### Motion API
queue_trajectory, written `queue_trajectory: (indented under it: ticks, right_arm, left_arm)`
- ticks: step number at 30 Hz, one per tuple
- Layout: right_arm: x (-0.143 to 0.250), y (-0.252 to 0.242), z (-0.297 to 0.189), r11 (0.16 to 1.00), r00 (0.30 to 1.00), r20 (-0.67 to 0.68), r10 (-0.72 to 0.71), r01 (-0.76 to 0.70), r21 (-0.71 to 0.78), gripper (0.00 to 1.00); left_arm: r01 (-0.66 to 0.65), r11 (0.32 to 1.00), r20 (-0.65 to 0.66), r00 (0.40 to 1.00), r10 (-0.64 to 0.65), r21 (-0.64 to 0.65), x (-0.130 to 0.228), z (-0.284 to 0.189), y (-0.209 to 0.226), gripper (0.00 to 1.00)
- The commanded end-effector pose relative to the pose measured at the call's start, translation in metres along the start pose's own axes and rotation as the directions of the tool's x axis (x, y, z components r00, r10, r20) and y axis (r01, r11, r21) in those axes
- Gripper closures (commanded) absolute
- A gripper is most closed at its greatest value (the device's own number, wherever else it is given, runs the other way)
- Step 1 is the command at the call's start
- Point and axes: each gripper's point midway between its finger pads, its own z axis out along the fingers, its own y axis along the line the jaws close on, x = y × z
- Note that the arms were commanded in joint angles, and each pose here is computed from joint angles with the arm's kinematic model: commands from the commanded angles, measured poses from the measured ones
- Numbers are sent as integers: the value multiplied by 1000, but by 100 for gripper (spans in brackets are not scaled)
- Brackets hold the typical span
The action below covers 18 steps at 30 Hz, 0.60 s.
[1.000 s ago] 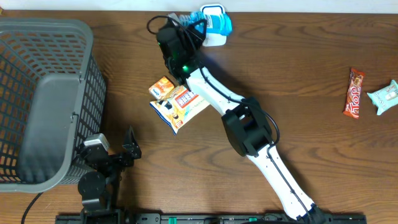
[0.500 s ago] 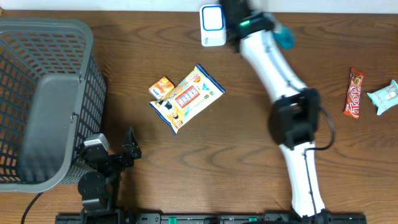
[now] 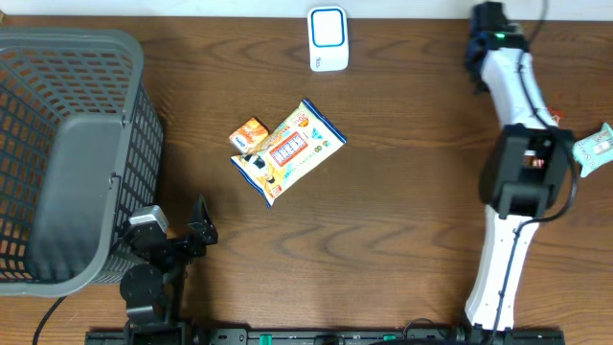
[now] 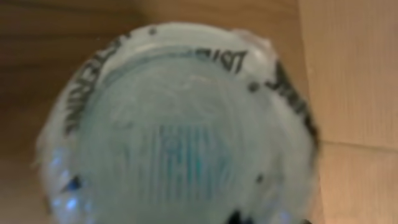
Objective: Scan the item barcode
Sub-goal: 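Move the right gripper left to the wipes pack and grasp it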
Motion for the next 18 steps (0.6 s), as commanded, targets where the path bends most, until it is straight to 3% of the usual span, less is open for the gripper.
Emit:
queue_trajectory:
  ticks: [1,6,11,16,18]
  right_arm:
    - [22,-25,34,995,992,-81,100,-102,-20,99]
    - [40,-43,64,979,976,-152,157,-174,-105,96]
    - [46,-47,70,961,965,-180,189,-220,-167,54]
    - [25,-67,37,937,956,-120,270,-289,-196,36]
    - [5,-71,-2,884,941,-76,330,-337,-323,18]
  left_arm:
    - [0,1000,-31,1000,0,-13,13,2,4,2]
    - [0,1000,-31,1000,0,-13,13,2,4,2]
    - [0,1000,-31,1000,0,-13,13,2,4,2]
    - [0,1000,-31,1000,0,-13,13,2,4,2]
    - [0,1000,-31,1000,0,-13,13,2,4,2]
